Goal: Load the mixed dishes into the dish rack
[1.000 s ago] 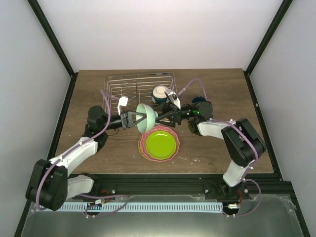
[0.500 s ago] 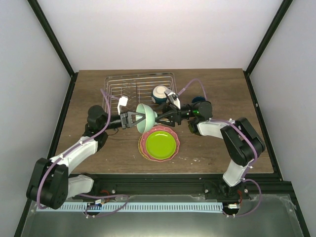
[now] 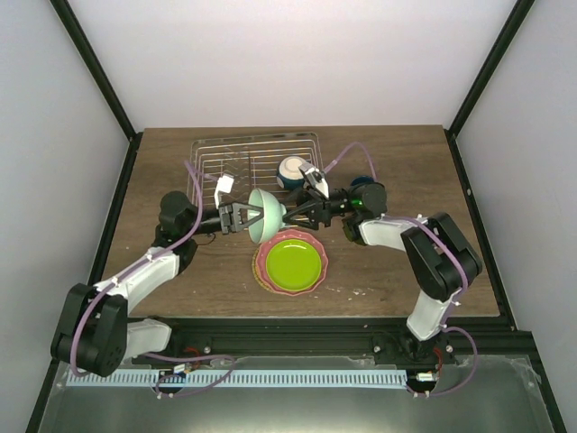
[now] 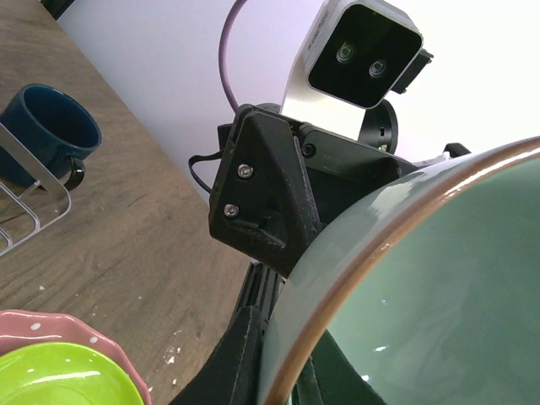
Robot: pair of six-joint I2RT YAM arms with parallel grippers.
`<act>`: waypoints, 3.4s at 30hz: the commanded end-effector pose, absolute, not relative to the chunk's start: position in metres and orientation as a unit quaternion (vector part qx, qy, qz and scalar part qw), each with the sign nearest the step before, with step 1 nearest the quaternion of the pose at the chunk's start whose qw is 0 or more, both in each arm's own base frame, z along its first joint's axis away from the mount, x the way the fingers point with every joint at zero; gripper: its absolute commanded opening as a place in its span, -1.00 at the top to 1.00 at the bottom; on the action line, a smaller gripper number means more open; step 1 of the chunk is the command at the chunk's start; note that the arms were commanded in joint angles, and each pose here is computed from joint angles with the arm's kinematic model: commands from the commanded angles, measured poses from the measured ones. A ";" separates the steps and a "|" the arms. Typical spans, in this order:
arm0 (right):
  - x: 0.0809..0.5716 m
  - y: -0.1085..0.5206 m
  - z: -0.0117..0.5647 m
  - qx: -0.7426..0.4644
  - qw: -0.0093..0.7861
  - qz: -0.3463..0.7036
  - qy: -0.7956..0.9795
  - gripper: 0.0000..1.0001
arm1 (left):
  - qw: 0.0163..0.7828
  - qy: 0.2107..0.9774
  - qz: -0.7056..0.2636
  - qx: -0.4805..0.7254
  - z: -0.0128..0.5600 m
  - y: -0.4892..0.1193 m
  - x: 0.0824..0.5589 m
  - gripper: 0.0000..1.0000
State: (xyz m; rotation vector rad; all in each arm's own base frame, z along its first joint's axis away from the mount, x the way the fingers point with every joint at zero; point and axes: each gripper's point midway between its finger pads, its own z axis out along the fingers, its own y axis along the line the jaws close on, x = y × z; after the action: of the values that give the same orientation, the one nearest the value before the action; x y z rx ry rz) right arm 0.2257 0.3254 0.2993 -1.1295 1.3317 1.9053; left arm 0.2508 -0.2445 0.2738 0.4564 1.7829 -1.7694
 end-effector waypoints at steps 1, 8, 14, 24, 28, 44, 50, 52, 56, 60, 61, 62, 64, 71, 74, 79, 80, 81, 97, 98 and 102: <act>0.198 0.330 0.318 -0.494 0.352 0.695 0.385 0.02 | 0.357 0.631 -0.661 0.194 0.310 -0.254 0.263 1.00; 0.206 0.335 0.310 -0.486 0.342 0.700 0.396 -0.14 | 0.353 0.625 -0.669 0.195 0.307 -0.257 0.268 1.00; 0.207 0.336 0.306 -0.484 0.340 0.701 0.400 -0.45 | 0.355 0.619 -0.671 0.201 0.313 -0.257 0.267 1.00; 0.210 0.336 0.304 -0.478 0.345 0.701 0.402 -0.49 | 0.361 0.616 -0.669 0.209 0.321 -0.255 0.260 1.00; 0.216 0.329 0.303 -0.469 0.351 0.698 0.411 -0.51 | 0.362 0.618 -0.665 0.210 0.320 -0.254 0.259 1.00; 0.227 0.304 0.313 -0.464 0.378 0.680 0.422 -0.58 | 0.353 0.631 -0.659 0.206 0.307 -0.254 0.257 1.00; 0.220 0.301 0.316 -0.471 0.375 0.679 0.421 -0.59 | 0.358 0.642 -0.649 0.196 0.298 -0.255 0.269 1.00; 0.216 0.300 0.317 -0.474 0.376 0.677 0.419 -0.59 | 0.356 0.644 -0.648 0.195 0.296 -0.257 0.273 1.00; 0.211 0.297 0.318 -0.478 0.376 0.675 0.417 -0.59 | 0.358 0.648 -0.646 0.185 0.293 -0.254 0.283 1.00; 0.213 0.296 0.316 -0.475 0.376 0.674 0.421 -0.59 | 0.360 0.648 -0.647 0.179 0.293 -0.249 0.287 1.00; 0.214 0.295 0.316 -0.475 0.377 0.674 0.423 -0.60 | 0.360 0.648 -0.647 0.177 0.292 -0.248 0.287 1.00; 0.215 0.294 0.315 -0.474 0.377 0.673 0.425 -0.60 | 0.361 0.648 -0.647 0.177 0.293 -0.246 0.288 1.00; 0.218 0.290 0.315 -0.472 0.382 0.669 0.429 -0.60 | 0.364 0.646 -0.648 0.175 0.294 -0.242 0.287 1.00; 0.227 0.282 0.309 -0.467 0.384 0.662 0.443 -0.60 | 0.371 0.637 -0.653 0.176 0.303 -0.236 0.284 1.00; 0.229 0.281 0.307 -0.465 0.386 0.661 0.445 -0.60 | 0.371 0.631 -0.657 0.179 0.308 -0.235 0.282 1.00; 0.231 0.281 0.313 -0.461 0.393 0.663 0.440 -0.60 | 0.365 0.627 -0.663 0.183 0.309 -0.236 0.280 1.00; 0.231 0.281 0.314 -0.461 0.394 0.662 0.439 -0.60 | 0.365 0.627 -0.664 0.182 0.309 -0.236 0.280 1.00; 0.231 0.281 0.315 -0.462 0.395 0.662 0.438 -0.60 | 0.364 0.626 -0.665 0.182 0.308 -0.236 0.280 1.00; 0.228 0.292 0.329 -0.470 0.397 0.669 0.417 -0.62 | 0.343 0.632 -0.671 0.178 0.290 -0.252 0.281 1.00; 0.228 0.293 0.330 -0.470 0.397 0.670 0.416 -0.62 | 0.343 0.632 -0.672 0.179 0.291 -0.252 0.281 1.00; 0.227 0.298 0.330 -0.471 0.393 0.674 0.413 -0.62 | 0.343 0.631 -0.672 0.180 0.291 -0.253 0.281 1.00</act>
State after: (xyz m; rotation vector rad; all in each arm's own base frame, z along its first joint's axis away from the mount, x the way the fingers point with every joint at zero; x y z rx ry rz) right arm 0.2521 0.3033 0.2942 -1.0340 1.4027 1.8736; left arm 0.2838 -0.2523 0.2741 0.4120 1.7309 -1.7643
